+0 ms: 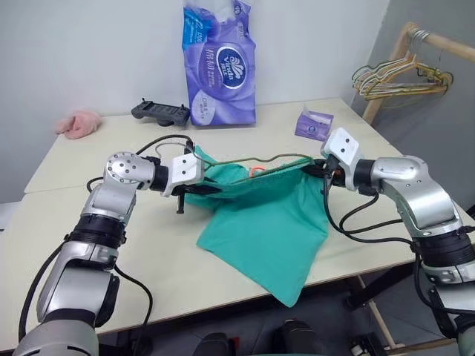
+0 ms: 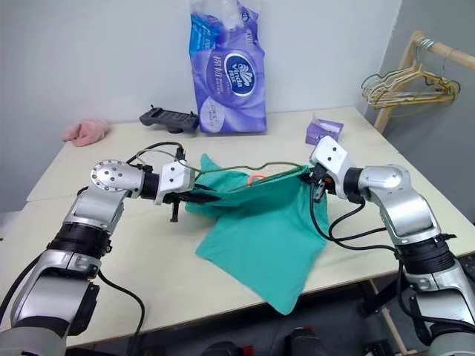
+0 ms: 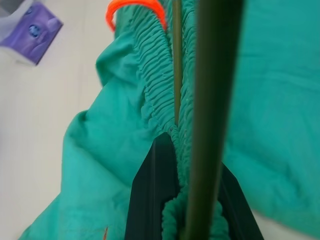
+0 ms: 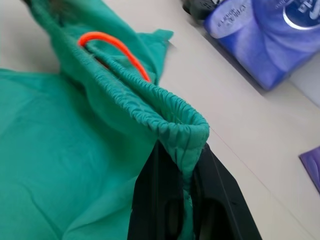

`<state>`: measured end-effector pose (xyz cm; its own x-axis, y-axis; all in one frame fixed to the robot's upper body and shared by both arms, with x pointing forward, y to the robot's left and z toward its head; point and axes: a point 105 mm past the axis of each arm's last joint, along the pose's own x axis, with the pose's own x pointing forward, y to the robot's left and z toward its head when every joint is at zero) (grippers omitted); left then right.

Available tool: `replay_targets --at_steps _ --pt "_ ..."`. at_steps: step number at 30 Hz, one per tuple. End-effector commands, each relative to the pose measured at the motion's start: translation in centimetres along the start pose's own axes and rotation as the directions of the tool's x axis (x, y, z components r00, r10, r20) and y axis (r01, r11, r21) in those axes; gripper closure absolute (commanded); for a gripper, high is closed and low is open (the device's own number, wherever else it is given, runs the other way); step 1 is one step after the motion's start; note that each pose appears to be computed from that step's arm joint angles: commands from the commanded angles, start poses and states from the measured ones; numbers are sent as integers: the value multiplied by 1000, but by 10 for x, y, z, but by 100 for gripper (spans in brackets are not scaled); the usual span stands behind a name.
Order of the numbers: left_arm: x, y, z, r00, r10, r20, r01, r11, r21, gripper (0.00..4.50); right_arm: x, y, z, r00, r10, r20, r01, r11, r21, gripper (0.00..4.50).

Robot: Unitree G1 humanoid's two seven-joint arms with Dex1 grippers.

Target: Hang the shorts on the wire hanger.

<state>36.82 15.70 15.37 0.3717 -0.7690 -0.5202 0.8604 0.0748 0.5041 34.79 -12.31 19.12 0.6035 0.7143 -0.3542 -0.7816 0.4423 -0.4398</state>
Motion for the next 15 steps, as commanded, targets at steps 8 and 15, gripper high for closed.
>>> replay_targets --at_steps 8,15 --pt "-8 4 -9 997 -6 -71 10 998 67 450 -23 -3 15 1000 -26 4 26 999 -28 446" --pt "-13 7 -13 995 -10 -99 19 996 87 450 -27 -12 14 999 -41 -9 41 999 -15 446"
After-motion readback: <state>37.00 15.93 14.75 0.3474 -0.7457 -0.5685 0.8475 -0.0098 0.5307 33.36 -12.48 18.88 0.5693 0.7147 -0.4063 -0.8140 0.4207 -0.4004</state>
